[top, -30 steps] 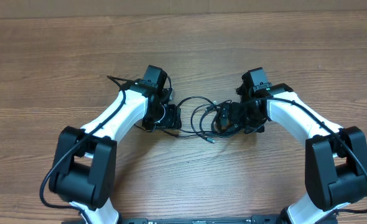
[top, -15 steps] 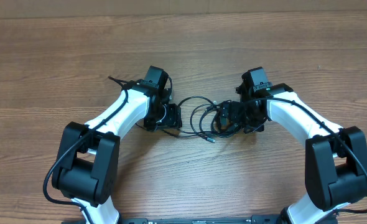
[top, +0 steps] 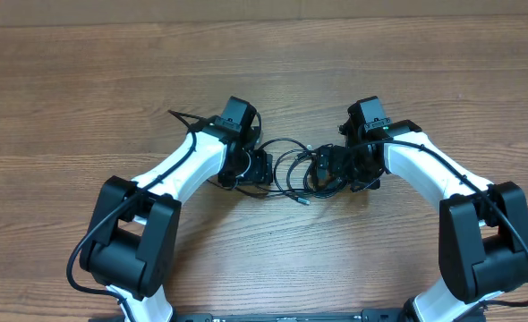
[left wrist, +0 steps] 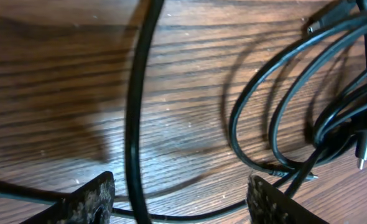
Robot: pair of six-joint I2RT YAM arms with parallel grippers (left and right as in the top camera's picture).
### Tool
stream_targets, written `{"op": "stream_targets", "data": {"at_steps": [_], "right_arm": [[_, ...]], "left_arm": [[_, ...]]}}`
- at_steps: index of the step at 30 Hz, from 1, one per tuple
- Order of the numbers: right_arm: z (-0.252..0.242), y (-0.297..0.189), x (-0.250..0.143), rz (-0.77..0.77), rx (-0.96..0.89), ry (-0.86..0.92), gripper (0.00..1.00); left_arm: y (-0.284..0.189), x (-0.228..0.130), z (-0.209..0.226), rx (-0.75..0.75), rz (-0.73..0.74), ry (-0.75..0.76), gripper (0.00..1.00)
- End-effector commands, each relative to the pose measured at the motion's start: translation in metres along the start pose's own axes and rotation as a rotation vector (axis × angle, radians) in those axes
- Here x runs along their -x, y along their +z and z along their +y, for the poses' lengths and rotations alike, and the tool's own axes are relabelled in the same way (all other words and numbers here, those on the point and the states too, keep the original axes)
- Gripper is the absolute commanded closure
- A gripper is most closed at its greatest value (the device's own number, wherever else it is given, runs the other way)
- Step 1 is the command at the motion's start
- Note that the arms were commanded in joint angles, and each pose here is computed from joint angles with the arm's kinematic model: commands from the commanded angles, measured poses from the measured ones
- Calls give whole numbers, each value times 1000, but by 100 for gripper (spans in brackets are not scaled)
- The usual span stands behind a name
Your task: Untangle cables
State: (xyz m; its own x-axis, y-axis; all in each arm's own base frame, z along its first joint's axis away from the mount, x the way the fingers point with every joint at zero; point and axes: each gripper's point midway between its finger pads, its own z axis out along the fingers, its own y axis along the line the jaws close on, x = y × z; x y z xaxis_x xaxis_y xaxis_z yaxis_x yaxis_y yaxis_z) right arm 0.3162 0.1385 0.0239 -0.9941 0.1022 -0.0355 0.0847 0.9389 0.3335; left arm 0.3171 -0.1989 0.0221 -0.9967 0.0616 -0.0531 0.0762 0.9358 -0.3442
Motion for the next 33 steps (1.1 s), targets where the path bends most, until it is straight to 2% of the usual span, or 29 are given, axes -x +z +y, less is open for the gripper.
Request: {"op": "stream_targets", "data": {"at_steps": [1,33], "right_arm": [[0,3,-2,6,4,-1,0],[0,3,-2,6,4,-1,0]], "left_arm": [[2,5,-3,3,-11,-6,32],[2,11,-1,19,-39,-8,31]]}}
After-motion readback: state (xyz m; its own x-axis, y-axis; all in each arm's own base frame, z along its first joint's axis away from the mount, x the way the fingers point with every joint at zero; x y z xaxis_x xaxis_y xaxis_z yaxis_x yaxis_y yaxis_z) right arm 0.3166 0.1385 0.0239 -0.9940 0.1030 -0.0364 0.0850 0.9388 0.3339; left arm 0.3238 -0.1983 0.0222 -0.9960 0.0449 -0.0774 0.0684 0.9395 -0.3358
